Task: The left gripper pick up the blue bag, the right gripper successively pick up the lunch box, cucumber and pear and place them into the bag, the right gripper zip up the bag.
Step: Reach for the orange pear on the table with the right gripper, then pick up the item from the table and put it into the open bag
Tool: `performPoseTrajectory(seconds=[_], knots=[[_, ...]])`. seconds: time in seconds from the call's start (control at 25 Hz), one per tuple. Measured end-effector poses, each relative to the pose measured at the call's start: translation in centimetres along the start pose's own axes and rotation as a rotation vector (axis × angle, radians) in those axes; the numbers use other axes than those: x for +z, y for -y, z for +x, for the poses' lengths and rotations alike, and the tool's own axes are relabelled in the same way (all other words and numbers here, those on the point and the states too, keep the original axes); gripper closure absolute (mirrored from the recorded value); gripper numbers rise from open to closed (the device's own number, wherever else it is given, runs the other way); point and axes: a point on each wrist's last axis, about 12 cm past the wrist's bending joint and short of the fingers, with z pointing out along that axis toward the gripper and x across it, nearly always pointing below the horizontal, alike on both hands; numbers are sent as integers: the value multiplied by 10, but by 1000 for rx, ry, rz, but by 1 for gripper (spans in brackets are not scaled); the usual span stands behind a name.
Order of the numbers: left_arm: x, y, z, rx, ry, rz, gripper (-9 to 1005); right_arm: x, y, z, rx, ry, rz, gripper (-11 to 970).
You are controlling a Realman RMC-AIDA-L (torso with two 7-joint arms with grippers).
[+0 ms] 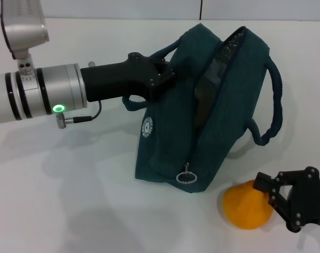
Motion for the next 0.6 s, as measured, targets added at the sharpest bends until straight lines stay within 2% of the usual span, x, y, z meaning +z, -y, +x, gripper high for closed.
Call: performPoseTrajectory(seconds=[0.32, 0.6], knots=[[1, 0, -1, 0, 3, 1, 954, -1, 3, -7, -18, 45, 3, 937], [-1, 2, -2, 4, 12, 16, 954, -11, 6, -33, -81, 212, -63, 924]])
